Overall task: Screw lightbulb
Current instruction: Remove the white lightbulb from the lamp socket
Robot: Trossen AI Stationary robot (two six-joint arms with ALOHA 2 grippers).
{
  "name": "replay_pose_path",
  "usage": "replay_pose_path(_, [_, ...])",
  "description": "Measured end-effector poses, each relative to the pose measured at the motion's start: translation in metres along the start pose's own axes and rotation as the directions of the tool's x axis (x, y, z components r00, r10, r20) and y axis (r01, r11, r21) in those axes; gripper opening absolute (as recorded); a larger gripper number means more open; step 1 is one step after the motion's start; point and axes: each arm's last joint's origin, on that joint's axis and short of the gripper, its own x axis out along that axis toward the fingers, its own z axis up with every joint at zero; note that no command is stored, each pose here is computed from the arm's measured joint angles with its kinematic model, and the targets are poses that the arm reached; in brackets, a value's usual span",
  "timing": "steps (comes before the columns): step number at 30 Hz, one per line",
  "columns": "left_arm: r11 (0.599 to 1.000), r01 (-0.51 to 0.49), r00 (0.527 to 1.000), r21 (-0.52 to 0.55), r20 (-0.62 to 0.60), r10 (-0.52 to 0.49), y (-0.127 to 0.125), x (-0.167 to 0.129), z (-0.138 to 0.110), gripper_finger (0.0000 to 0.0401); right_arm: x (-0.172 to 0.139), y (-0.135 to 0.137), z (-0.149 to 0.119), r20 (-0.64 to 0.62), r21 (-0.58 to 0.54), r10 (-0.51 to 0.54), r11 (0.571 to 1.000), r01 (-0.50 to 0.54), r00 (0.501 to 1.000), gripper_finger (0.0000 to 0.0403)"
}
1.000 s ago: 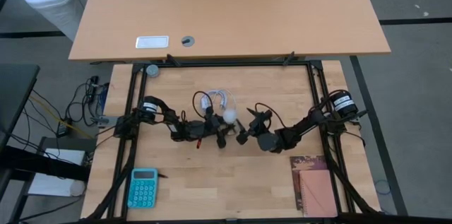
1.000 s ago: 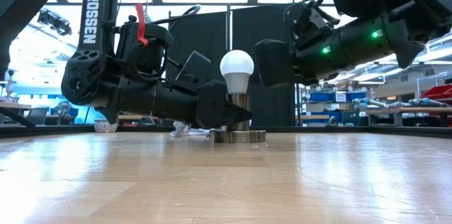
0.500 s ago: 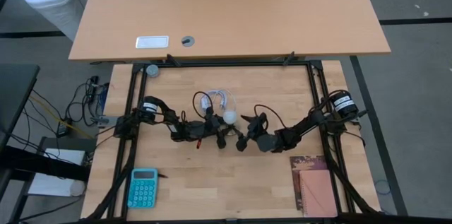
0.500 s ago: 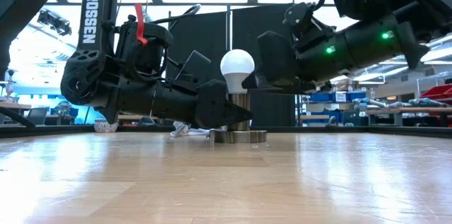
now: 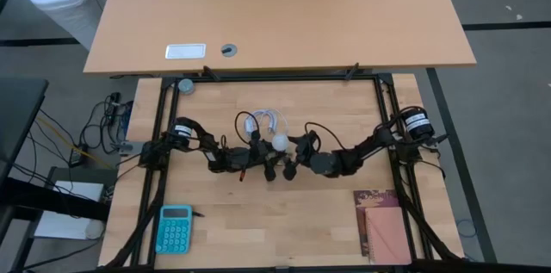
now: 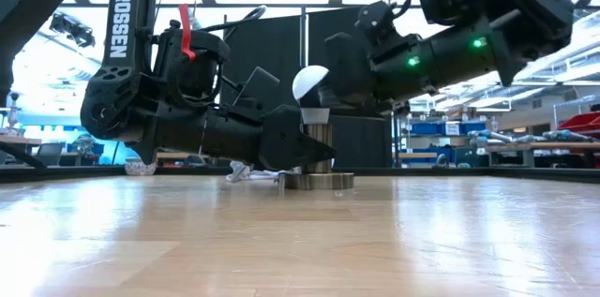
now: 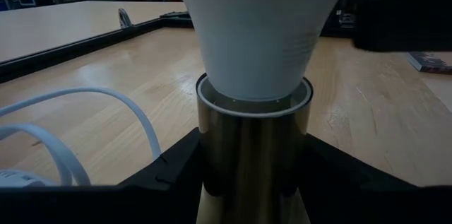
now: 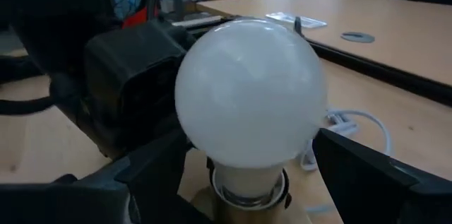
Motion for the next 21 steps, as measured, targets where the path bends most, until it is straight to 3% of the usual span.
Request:
replay_pose_path(11, [1.000,0.000,1.000,0.001,0.000,0.000,0.0000,0.0000,0.0000,0.0193,0.0100,-0.0044,0.0027,-0.028,-0.065,-0.025,0.998,0.023,0.999,0.0308])
replay_pose_path(21, [1.000,-0.001,1.000,0.004,-0.003,0.001,0.0000,0.0001,-0.0002,0.0193,0.0010,0.0008,-0.0025,-0.027,-0.104,-0.111,0.989,0.108,0.993,0.0308])
